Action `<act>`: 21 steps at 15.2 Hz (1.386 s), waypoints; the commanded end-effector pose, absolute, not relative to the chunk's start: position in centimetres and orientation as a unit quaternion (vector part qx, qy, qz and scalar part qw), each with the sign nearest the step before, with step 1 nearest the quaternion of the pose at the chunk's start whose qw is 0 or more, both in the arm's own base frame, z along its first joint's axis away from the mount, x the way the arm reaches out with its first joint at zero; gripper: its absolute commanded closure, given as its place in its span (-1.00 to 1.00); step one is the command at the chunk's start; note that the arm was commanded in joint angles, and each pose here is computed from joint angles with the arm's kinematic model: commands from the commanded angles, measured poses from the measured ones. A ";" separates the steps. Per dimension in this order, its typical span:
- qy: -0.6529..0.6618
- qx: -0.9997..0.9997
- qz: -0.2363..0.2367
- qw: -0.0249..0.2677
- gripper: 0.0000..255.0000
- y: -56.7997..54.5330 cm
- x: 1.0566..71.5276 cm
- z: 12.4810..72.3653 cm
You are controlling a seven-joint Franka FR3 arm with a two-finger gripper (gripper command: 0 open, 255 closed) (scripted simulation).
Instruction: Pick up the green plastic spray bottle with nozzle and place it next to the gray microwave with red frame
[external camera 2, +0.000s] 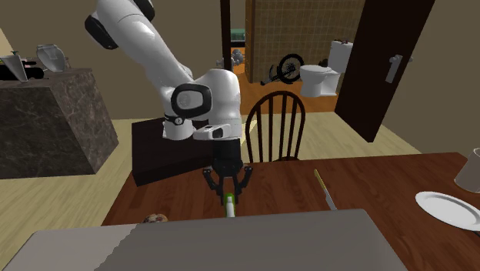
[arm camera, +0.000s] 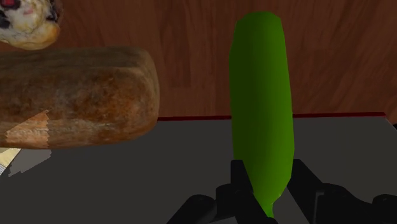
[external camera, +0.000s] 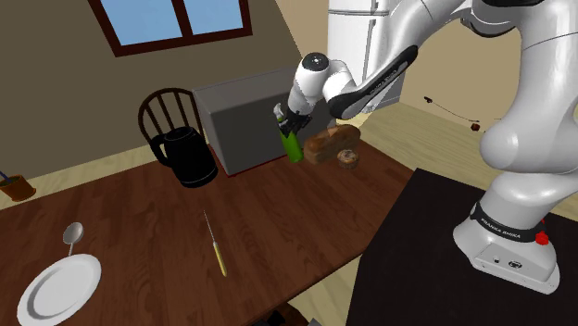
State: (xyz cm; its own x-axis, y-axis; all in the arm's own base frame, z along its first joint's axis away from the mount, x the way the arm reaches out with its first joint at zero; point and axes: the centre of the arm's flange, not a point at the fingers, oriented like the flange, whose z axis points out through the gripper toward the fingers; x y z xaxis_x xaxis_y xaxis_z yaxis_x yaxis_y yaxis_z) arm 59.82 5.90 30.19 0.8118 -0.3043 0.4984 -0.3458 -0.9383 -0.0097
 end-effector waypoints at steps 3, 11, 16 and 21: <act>-0.171 0.951 0.255 0.041 1.00 5.9 59.9 28.1; -0.171 0.951 0.255 0.041 1.00 5.9 59.9 23.8; -0.171 0.951 0.255 0.041 1.00 5.9 59.9 21.2; -0.171 0.951 0.255 0.041 1.00 5.9 59.9 19.6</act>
